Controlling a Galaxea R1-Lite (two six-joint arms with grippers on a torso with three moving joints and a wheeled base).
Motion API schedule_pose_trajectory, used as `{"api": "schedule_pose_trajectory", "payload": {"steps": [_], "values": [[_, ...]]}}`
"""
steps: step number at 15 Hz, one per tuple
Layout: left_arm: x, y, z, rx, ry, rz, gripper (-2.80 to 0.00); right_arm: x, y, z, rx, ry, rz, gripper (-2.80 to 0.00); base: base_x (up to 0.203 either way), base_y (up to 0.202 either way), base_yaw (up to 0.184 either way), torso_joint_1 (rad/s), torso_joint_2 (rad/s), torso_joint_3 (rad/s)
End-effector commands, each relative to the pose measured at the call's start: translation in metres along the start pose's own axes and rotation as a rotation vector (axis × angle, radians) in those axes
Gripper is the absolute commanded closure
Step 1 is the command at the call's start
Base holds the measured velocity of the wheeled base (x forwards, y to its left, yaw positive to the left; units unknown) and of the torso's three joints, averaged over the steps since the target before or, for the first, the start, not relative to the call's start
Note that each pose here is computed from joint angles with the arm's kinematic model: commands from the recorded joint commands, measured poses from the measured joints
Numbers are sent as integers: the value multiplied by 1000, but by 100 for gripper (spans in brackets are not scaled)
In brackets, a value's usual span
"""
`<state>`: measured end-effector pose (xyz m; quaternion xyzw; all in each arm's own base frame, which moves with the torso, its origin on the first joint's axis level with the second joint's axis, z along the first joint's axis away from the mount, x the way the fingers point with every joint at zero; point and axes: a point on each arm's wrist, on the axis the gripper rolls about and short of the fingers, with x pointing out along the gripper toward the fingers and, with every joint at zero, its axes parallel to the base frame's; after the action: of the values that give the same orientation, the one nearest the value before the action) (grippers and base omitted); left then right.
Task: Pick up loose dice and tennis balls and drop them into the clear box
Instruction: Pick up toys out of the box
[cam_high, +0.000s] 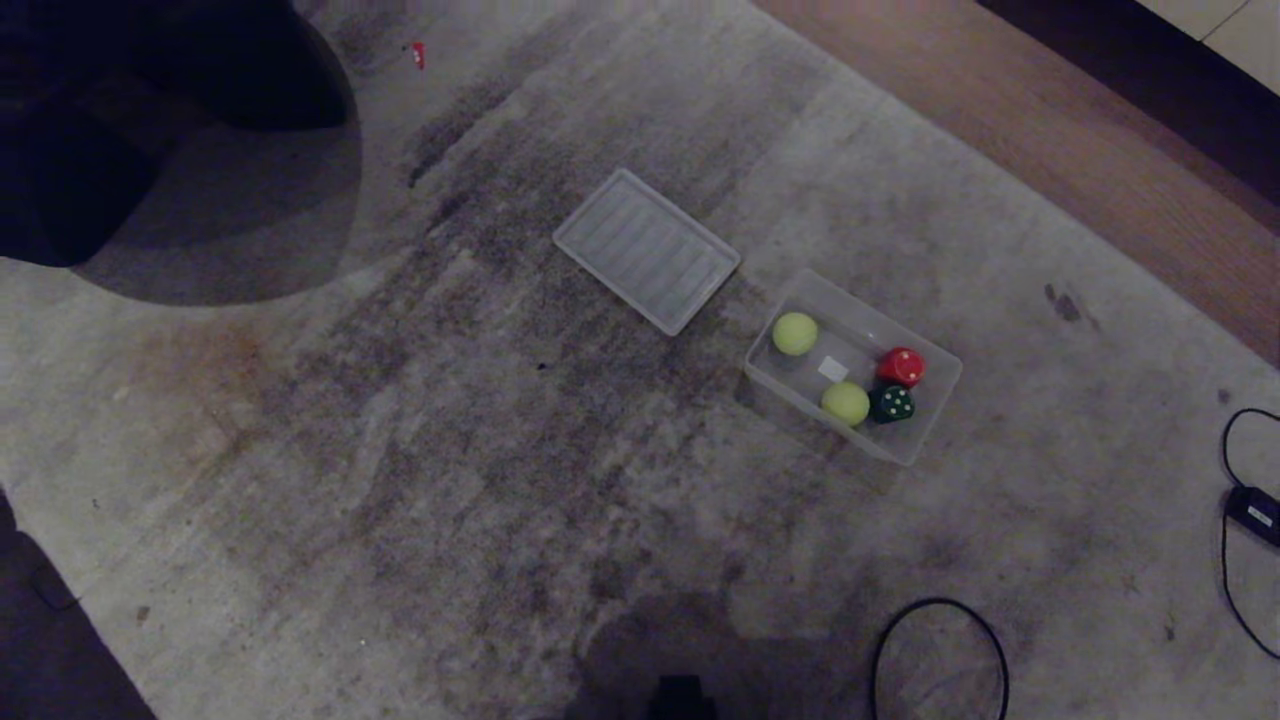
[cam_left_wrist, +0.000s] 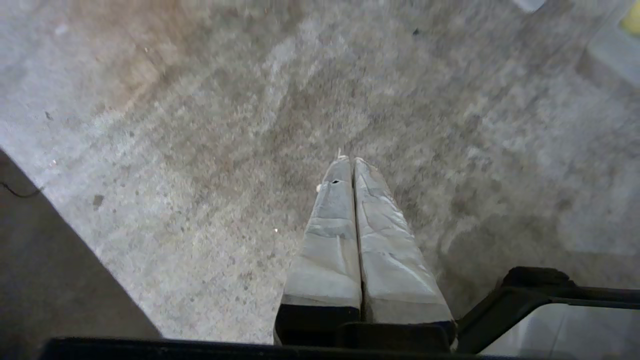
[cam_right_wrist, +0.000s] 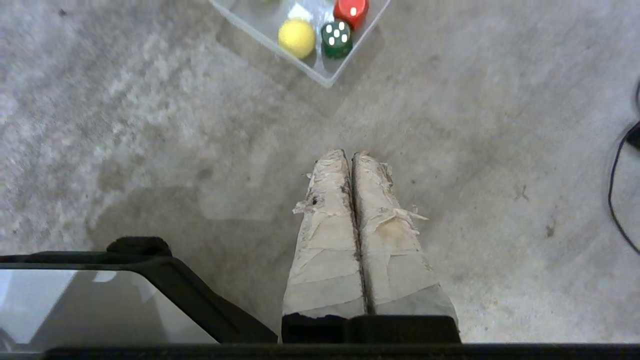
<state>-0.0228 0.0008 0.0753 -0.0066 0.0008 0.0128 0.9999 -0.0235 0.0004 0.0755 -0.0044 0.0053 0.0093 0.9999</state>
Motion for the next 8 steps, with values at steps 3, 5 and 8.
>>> {"api": "schedule_pose_trajectory", "payload": {"steps": [3, 5, 8], "values": [[0, 0, 0, 0, 3, 1, 0, 0, 0, 0, 0, 3, 1, 0, 0, 0, 0, 5, 0, 204], [0, 0, 0, 0, 3, 1, 0, 0, 0, 0, 0, 3, 0, 0, 0, 0, 0, 3, 2, 199], [0, 0, 0, 0, 3, 1, 0, 0, 0, 0, 0, 3, 0, 0, 0, 0, 0, 3, 2, 204]]}}
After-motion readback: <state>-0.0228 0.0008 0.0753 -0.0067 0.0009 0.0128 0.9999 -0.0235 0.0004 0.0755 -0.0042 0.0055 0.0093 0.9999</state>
